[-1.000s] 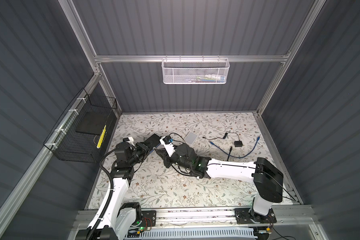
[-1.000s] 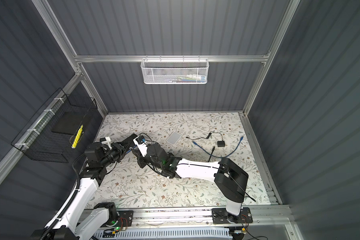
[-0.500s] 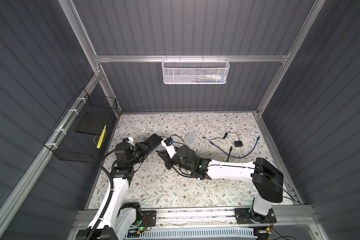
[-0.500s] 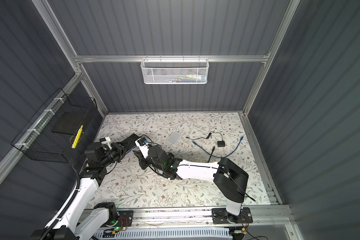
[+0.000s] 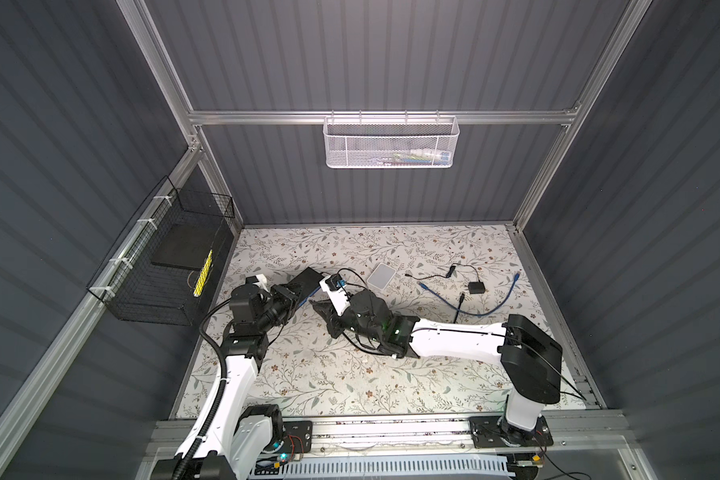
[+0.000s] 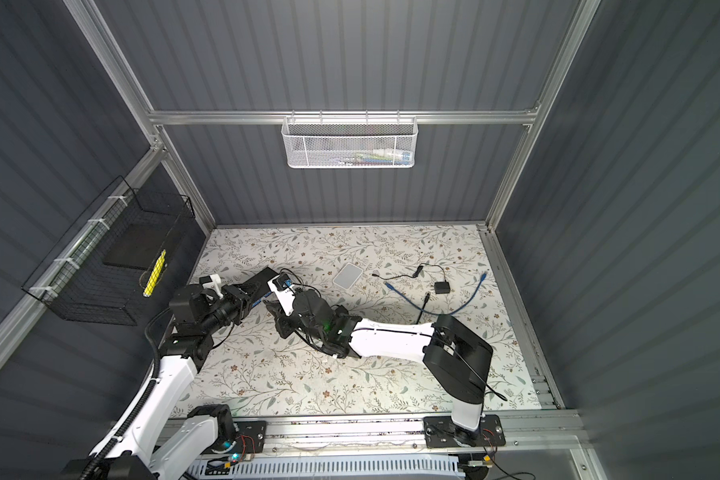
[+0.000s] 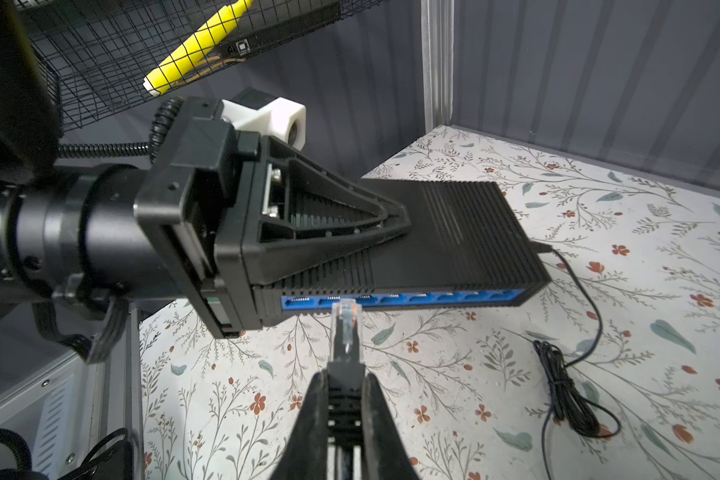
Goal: Insert the plug into the switch port
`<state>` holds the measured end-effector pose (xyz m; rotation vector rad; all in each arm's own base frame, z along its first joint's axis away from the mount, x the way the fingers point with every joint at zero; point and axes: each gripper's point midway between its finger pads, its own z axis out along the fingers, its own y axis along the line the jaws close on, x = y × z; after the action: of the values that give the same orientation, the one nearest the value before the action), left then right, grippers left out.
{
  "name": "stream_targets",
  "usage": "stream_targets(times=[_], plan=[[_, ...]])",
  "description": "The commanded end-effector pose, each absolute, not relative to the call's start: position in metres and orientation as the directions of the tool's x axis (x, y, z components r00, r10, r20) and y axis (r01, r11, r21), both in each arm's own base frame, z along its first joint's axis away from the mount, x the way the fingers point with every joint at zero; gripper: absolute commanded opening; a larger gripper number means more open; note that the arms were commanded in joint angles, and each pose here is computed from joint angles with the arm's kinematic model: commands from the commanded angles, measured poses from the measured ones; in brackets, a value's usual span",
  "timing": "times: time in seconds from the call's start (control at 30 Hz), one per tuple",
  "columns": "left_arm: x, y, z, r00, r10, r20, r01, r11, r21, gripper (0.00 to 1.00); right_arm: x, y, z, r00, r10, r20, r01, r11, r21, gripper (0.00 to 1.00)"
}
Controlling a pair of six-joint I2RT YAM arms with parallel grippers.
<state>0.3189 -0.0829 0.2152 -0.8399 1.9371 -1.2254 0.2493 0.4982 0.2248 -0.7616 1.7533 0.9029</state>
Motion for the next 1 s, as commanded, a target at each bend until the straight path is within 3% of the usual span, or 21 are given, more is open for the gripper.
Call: stream_targets(times=[0.0, 0.97], plan=[[0.321, -0.085, 0.243, -0.544, -0.804, -0.239, -0.08, 0.334, -0.939, 0.0, 0.248, 0.509, 0.227, -0.326, -0.086, -0.941, -0.827, 0.508, 0.24, 0.0], [0.32, -0.083, 0.246, -0.534, -0.81, -0.243, -0.079, 0.334, -0.939, 0.0, 0.243, 0.502, 0.228, -0.318, -0.087, -0.944, -0.825, 0.516, 0.231, 0.0]])
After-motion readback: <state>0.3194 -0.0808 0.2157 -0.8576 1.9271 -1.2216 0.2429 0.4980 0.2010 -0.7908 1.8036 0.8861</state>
